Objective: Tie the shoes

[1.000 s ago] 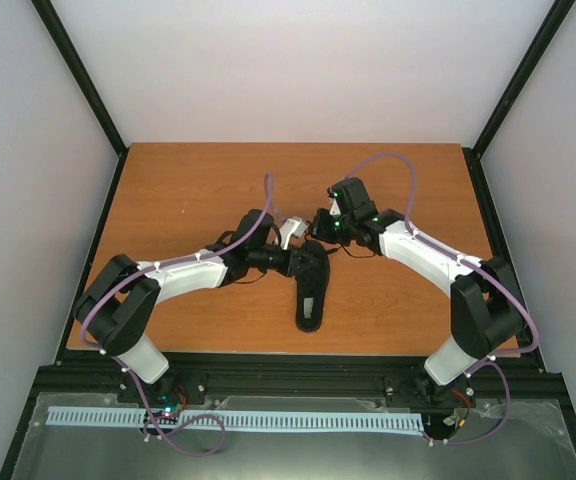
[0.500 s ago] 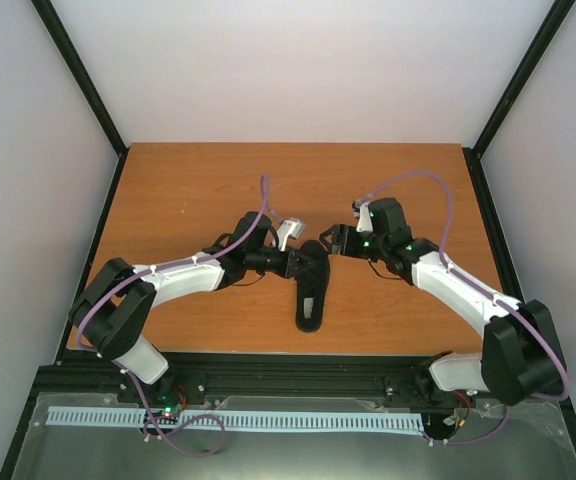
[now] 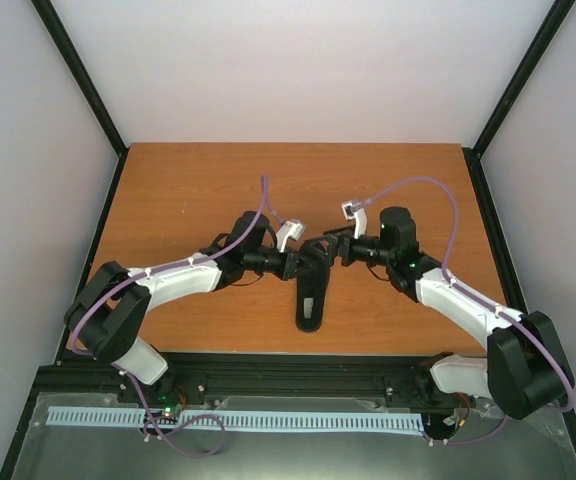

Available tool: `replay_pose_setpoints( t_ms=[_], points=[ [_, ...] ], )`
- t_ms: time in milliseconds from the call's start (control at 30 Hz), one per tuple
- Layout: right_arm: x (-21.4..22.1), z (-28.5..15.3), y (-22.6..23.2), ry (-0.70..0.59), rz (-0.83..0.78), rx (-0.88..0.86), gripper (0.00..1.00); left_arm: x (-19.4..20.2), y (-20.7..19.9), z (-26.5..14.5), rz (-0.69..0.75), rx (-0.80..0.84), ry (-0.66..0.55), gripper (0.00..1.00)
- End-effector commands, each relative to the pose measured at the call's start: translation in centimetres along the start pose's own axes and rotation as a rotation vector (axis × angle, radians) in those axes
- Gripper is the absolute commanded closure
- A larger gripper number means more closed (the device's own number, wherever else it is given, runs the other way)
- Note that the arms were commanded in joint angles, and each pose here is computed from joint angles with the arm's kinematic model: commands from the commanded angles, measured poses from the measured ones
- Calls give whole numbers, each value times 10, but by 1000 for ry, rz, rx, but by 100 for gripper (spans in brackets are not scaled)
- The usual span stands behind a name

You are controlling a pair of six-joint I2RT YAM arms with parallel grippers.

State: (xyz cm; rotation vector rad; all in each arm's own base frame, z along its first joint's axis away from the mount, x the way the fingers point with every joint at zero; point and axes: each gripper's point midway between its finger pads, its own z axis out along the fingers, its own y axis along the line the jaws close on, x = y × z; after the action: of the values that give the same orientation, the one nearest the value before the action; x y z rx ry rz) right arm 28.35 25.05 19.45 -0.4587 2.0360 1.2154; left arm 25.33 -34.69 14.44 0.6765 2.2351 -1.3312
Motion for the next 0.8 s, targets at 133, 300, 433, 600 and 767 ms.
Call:
replay_pose_setpoints(
  t_ms=[133, 300, 433, 600, 767],
  points=[
    [-15, 7, 48, 54, -170, -260, 2, 0, -27, -8, 84, 95, 18, 99],
    [-3, 16, 58, 124, -189, -318, 2, 2, -27, -6, 83, 101, 37, 99],
    [6, 25, 61, 178, -204, -350, 3, 3, -27, -5, 83, 103, 46, 99],
    [17, 30, 52, 221, -189, -341, 5, 2, -25, -3, 81, 102, 49, 99],
    [37, 31, 41, 271, -158, -320, 7, -1, -25, 1, 73, 116, 43, 99]
  ],
)
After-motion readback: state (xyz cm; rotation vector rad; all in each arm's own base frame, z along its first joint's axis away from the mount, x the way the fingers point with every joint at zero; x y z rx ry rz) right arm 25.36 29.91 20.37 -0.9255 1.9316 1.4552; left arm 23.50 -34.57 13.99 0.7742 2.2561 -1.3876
